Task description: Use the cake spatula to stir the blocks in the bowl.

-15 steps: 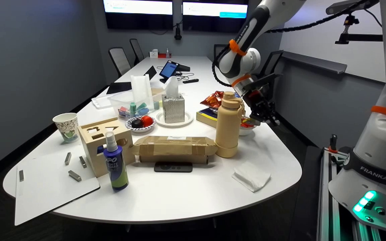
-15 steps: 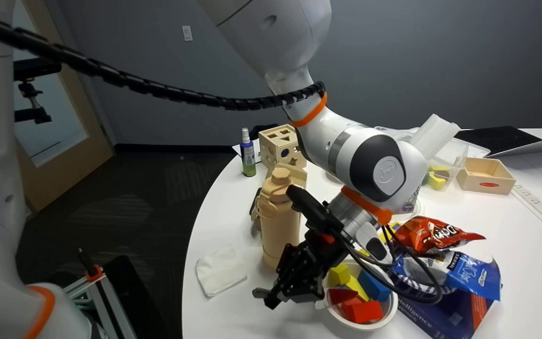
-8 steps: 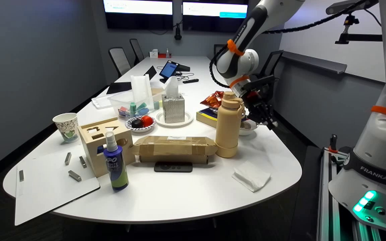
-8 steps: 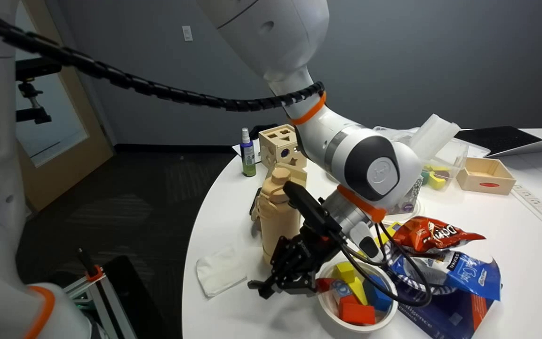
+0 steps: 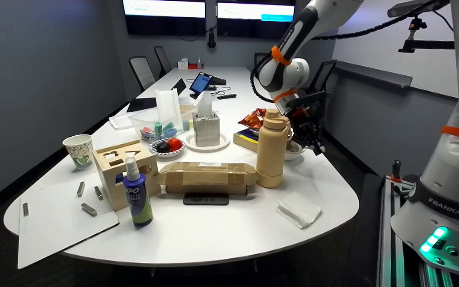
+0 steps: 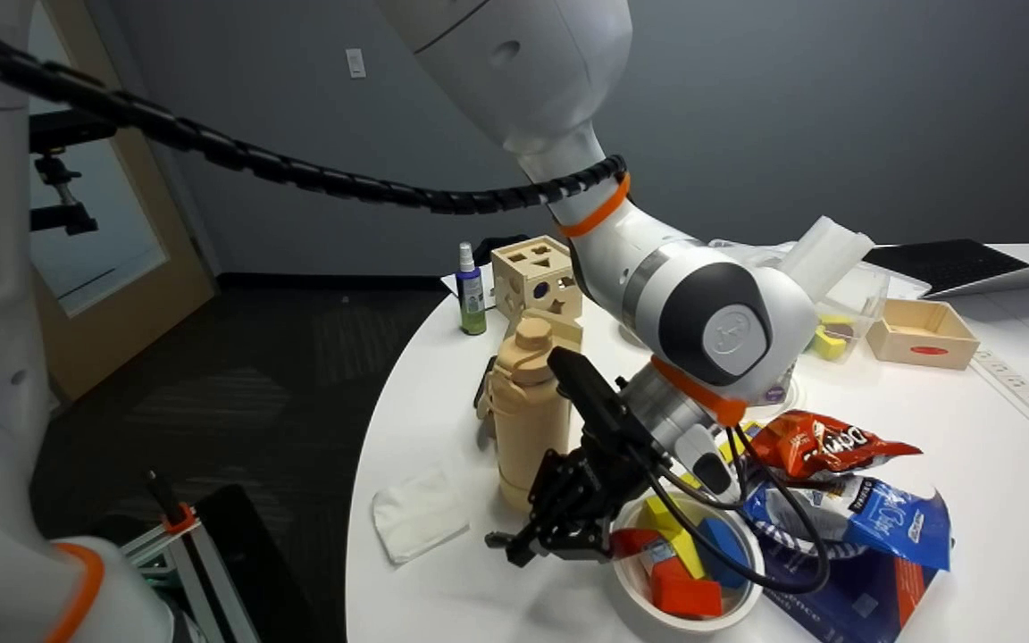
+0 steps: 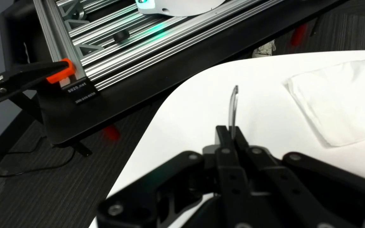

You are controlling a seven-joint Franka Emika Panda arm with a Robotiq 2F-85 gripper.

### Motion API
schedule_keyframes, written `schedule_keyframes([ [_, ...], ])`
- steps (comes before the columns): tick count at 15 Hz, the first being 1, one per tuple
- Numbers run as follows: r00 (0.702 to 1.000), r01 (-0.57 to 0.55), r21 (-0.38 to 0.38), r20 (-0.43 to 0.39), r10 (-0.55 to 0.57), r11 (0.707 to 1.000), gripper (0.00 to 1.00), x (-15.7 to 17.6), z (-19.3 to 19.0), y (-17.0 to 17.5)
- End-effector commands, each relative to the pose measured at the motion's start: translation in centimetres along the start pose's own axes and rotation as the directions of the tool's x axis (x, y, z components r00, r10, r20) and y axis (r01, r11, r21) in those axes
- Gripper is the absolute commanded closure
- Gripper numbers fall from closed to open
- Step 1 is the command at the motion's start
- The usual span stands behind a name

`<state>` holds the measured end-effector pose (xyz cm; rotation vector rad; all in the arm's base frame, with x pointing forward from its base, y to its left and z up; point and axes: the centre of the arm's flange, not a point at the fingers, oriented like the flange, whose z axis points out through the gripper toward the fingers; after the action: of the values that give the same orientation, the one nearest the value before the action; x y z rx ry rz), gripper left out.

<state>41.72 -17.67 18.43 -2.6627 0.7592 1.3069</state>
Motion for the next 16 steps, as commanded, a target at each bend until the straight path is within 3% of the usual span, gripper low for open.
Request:
schedule_keyframes([
  [1, 0.999, -0.047, 0.013, -0.009, 0.047, 0.999, 0.99, -0.4, -0.6, 0.8],
  [4, 0.999, -0.047, 0.023, -0.007, 0.047, 0.999, 0.99, 0.1, -0.4, 0.9],
  [5, 0.999, -0.045, 0.025, -0.007, 0.045, 0.999, 0.71, 0.3, -0.3, 0.8],
  [7, 0.999, -0.045, 0.026, -0.009, 0.045, 0.999, 0.64, 0.5, -0.1, 0.6],
  [15, 0.999, -0.047, 0.031, -0.015, 0.047, 0.998, 0.01, 1.2, 0.5, 0.3],
  [16, 0.999, -0.045, 0.033, -0.020, 0.046, 0.998, 0.00, 1.2, 0.4, 0.3],
])
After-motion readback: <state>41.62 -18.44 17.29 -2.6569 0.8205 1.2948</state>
